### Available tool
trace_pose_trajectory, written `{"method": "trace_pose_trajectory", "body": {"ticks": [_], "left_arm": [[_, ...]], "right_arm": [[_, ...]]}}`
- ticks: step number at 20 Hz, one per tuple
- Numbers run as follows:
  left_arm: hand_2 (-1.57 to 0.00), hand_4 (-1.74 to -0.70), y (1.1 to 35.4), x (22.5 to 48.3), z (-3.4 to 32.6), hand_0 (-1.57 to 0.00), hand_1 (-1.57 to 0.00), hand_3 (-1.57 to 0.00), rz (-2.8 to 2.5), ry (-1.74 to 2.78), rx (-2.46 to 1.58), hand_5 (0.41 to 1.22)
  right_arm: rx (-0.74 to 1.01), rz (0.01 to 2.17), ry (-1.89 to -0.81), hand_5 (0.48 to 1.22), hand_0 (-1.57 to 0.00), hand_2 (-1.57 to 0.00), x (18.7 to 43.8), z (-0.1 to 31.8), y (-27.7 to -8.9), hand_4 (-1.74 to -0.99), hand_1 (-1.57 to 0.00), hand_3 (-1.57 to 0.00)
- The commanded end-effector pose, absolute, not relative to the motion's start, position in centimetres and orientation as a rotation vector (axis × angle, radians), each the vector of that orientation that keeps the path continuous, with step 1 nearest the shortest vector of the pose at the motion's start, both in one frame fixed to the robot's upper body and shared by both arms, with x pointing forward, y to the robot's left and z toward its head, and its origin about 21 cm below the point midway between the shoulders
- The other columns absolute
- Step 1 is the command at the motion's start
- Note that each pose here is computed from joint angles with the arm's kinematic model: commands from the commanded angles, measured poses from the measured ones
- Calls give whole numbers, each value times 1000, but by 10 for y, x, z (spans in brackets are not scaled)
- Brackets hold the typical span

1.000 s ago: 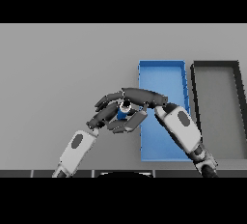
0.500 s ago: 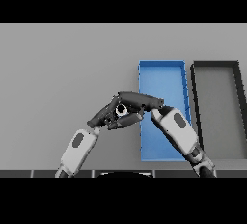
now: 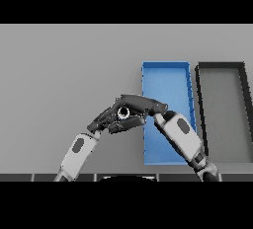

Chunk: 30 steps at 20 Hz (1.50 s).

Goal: Pick up the blue pipe and place it into the blue bin.

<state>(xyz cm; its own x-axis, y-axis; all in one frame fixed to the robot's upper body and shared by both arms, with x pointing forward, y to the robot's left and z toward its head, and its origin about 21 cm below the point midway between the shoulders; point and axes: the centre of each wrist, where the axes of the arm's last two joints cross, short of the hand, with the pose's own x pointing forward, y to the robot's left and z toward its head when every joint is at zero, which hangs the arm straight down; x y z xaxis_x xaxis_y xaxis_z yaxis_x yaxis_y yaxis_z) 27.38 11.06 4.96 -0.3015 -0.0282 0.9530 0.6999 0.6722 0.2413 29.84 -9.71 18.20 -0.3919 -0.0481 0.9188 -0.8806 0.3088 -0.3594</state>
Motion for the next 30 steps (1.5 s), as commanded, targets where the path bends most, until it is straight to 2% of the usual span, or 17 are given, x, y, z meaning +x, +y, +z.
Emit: {"method": "trace_pose_trajectory", "body": {"ticks": [1, 3, 6, 9, 11, 13, 15, 18, 22, 25, 28, 30], "left_arm": [[-827, -1372, 114, 277, 53, -935, -858, -746, -821, -1733, -560, 1221], [-529, -1206, 114, 279, 53, -598, -549, -477, -880, -1711, -555, 1221], [-270, -1047, 114, 278, 53, -306, -281, -244, -890, -1681, -512, 938], [-138, -980, 114, 275, 51, -156, -143, -124, -861, -1656, -514, 704], [-88, -969, 117, 274, 52, -100, -91, -79, -837, -1624, -511, 603], [-56, -955, 118, 276, 52, -63, -58, -50, -844, -1626, -479, 538], [-35, -938, 120, 277, 48, -40, -37, -32, -846, -1606, -462, 495], [-18, -916, 118, 275, 46, -20, -18, -16, -860, -1594, -457, 474], [-7, -907, 119, 276, 44, -8, -7, -6, -868, -1565, -448, 450], [-3, -906, 120, 277, 43, -3, -3, -3, -868, -1551, -449, 437], [-1, -902, 119, 275, 48, -1, -1, -1, -867, -1555, -445, 432], [0, -892, 118, 273, 48, 0, 0, 0, -880, -1541, -432, 428]], "right_arm": [[843, 1195, -1705, 1205, -1561, -1561, 296, 185, -98, -1736, -1561, -1553], [819, 1205, -1680, 1211, -1565, -1565, 294, 188, -95, -1738, -1565, -1559], [793, 1207, -1675, 1216, -1568, -1568, 292, 187, -93, -1739, -1568, -1565], [787, 1199, -1683, 1218, -1569, -1569, 293, 187, -93, -1740, -1569, -1568], [802, 1196, -1693, 1219, -1570, -1570, 291, 186, -92, -1740, -1570, -1569], [818, 1166, -1680, 1220, -1570, -1570, 293, 184, -94, -1741, -1570, -1570], [880, 1123, -1678, 1220, -1571, -1571, 293, 183, -95, -1741, -1571, -1570], [937, 1061, -1628, 1221, -1571, -1571, 296, 202, -95, -1741, -1571, -1571], [1026, 981, -1666, 1221, -1571, -1571, 309, 252, -101, -1741, -1571, -1571], [1093, 952, -1737, 1221, -1571, -1571, 324, 298, -106, -1741, -1571, -1571], [960, 818, -1883, 1221, -1571, -1571, 337, 330, -124, -1741, -1571, -1571], [850, 756, -1912, 1221, -1571, -1571, 352, 343, -137, -1741, -1571, -1571]]}}
